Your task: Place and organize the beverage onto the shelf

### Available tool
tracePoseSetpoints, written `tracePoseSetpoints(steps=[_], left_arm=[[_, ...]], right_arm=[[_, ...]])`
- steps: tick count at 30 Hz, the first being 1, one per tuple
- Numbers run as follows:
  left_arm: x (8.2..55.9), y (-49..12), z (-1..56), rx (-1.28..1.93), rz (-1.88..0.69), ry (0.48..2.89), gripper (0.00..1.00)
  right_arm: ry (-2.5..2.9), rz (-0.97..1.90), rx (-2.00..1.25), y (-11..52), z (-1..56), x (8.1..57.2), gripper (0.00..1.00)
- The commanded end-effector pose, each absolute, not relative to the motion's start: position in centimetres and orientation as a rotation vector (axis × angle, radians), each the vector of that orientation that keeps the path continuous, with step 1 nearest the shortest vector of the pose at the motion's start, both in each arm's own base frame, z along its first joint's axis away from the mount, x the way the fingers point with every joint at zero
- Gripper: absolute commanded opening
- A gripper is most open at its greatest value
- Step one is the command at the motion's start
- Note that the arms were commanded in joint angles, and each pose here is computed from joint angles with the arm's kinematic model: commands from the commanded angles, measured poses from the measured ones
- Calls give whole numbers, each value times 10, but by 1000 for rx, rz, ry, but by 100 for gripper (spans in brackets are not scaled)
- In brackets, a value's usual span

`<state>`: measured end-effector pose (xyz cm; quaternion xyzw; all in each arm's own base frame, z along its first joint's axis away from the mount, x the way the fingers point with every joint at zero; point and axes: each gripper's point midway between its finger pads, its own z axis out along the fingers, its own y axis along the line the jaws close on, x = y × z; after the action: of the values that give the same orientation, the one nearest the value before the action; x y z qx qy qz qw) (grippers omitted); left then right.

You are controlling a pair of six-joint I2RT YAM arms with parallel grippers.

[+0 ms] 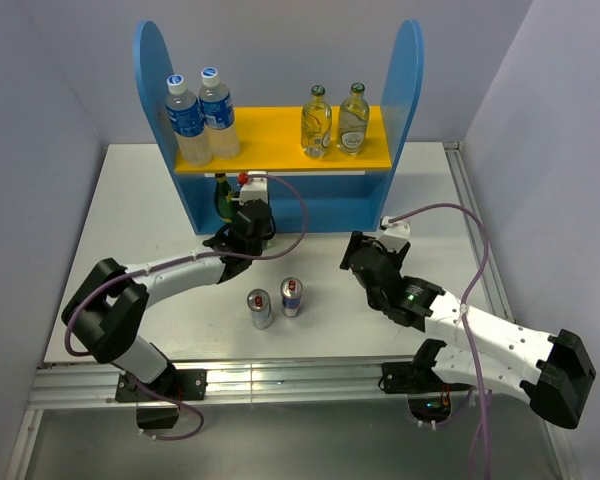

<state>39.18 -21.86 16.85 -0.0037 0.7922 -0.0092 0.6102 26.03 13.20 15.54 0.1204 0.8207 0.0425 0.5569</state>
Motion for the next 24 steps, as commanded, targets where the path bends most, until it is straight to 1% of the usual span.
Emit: tracePoseSetpoints(steps=[1, 14, 24], left_arm=[[416, -225, 256, -127, -132, 1612, 0], [428, -204, 265, -207, -119, 1515, 0], [450, -202, 234, -224, -66, 1518, 0]], right_arm=[[1919, 96, 304, 130, 155, 265, 84], [1929, 91, 300, 132, 149, 269, 84], [1936, 79, 299, 130, 145, 271, 84]])
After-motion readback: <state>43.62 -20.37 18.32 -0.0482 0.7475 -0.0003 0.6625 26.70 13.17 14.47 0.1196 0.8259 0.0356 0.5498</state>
